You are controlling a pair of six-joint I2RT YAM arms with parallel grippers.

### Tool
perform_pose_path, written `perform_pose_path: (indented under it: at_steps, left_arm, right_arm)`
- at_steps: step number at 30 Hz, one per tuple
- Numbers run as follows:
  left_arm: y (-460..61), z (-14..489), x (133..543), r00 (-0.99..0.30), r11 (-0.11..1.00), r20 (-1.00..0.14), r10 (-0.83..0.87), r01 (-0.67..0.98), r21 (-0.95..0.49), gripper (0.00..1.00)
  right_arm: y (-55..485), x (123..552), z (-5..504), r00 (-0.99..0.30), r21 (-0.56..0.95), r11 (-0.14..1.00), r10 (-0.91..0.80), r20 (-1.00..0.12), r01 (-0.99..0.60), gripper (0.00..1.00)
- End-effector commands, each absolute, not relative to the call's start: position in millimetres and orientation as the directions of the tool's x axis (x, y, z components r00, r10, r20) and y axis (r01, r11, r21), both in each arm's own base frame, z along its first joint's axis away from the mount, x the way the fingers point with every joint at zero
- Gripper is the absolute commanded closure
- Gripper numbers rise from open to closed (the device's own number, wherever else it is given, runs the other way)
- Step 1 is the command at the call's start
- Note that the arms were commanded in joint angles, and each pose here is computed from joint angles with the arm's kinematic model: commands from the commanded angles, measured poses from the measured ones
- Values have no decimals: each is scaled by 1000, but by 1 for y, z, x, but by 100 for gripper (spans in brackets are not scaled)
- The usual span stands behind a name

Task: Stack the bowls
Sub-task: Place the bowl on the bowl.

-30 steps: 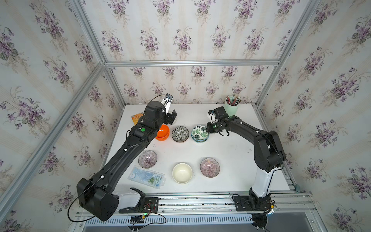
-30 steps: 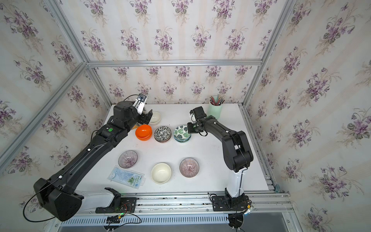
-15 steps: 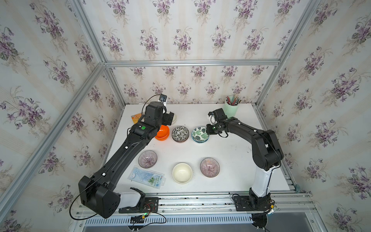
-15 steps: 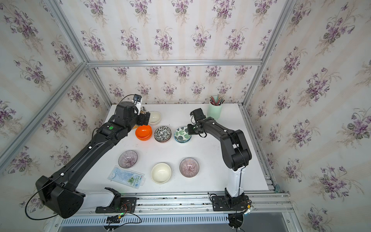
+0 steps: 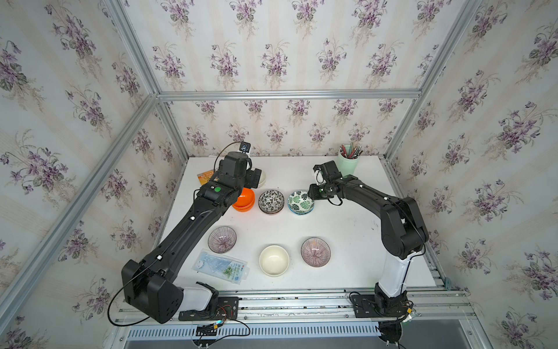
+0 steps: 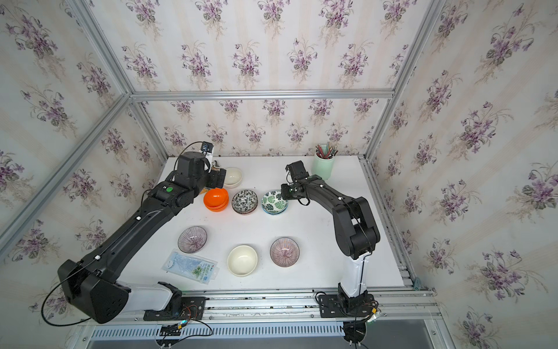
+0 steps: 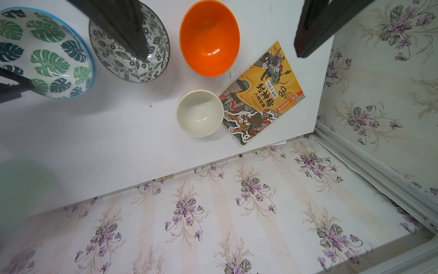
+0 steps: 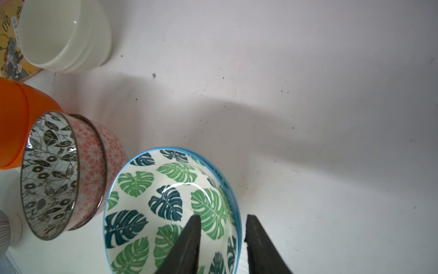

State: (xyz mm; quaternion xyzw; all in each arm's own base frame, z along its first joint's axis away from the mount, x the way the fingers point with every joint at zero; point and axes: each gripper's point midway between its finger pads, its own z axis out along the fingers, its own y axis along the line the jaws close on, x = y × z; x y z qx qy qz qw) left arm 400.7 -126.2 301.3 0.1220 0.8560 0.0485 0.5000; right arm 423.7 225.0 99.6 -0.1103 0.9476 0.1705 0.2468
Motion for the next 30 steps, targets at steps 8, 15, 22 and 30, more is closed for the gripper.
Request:
perform_pose_path:
  at_steps: [8, 15, 22, 30]
  left_arm:
    - [-117, 282, 408, -567, 977, -796, 212, 93, 194, 0]
    - [-92, 259, 432, -734, 997, -679, -9, -56, 47, 5]
    - [-79, 219, 479, -817, 996, -574, -55, -82, 20, 19]
    - [-89, 158, 511, -866, 998, -496, -67, -68, -15, 33]
  right_arm:
    - [205, 423, 97, -850, 231, 936, -112, -515, -264, 70]
    - [199, 428, 120, -806, 239, 943, -48, -590, -231, 58]
    - [182, 430, 163, -725, 246, 950, 32, -688, -190, 56]
    - [187, 425, 166, -727, 274, 939, 38, -686, -210, 56]
